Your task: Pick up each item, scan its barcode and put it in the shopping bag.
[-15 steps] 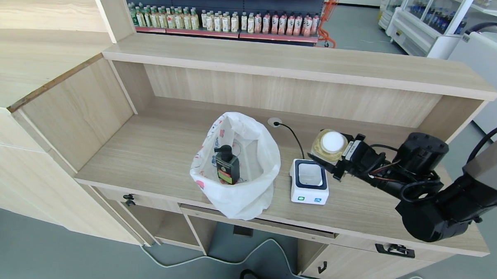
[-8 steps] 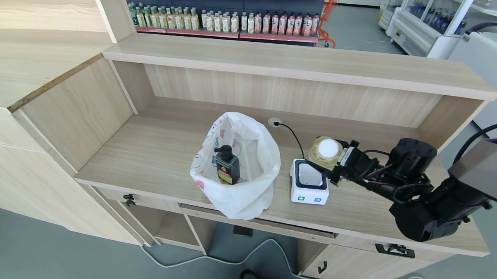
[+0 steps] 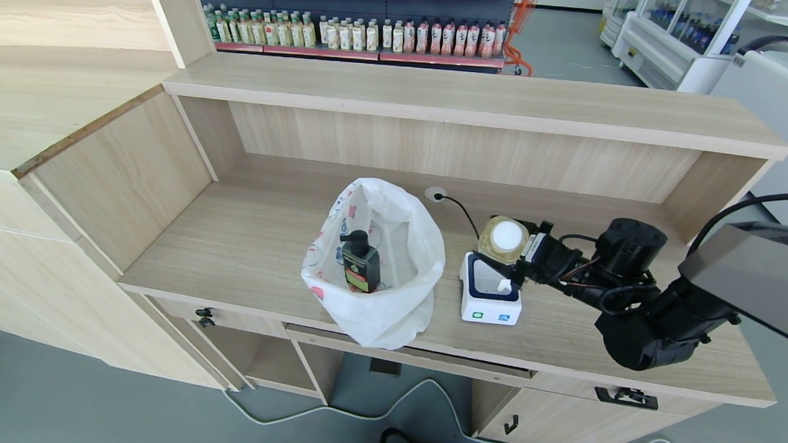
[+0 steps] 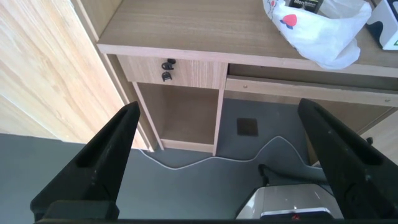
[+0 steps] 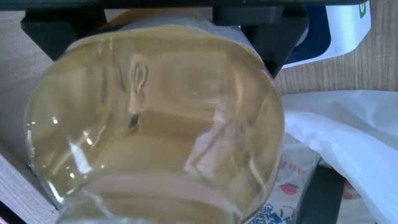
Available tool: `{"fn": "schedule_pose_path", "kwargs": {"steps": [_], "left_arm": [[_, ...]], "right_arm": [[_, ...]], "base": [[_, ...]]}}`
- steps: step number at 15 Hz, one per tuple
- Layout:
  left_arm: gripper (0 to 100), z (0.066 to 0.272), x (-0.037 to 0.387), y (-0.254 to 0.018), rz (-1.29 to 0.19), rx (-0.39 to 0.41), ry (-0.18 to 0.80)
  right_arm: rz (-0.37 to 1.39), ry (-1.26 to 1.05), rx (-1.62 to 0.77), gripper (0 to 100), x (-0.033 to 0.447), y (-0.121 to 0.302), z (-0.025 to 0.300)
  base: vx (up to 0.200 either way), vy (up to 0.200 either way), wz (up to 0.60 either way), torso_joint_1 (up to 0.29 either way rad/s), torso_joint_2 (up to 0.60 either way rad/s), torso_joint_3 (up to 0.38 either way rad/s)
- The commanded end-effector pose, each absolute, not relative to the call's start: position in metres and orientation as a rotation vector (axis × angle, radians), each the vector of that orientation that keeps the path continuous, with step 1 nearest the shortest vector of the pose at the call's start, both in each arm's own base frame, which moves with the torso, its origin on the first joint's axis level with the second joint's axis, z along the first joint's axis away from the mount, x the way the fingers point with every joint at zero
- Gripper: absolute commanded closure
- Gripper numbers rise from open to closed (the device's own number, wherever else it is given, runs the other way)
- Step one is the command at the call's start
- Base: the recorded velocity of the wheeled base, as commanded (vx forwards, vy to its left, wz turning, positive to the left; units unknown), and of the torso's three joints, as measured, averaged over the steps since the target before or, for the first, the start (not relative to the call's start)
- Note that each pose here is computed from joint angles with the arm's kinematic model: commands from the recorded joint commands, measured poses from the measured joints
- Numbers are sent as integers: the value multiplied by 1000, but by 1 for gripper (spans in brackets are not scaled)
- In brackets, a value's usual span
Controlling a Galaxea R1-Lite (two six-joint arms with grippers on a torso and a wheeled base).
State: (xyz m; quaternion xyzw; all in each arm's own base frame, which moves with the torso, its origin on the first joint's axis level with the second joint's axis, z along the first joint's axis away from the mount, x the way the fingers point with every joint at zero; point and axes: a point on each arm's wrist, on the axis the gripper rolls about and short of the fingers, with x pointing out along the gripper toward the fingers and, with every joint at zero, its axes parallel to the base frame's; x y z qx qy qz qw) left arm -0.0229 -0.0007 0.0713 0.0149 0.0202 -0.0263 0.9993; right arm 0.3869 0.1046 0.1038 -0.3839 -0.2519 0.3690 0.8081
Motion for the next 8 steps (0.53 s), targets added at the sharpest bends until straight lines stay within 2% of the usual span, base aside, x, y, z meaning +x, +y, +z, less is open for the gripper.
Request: {"fn": "schedule_pose_path", "kwargs": {"steps": [1,8], "left_arm": [[0,71,-23,-1,-53,30,42],[0,71,-23,-1,-53,30,41]], "right_arm": [[796,-523,-818,100,390,105,96],[804,-537,-819,100,395,108,94]], "base": [[0,0,0,0,0,0],[0,0,0,0,0,0]]}}
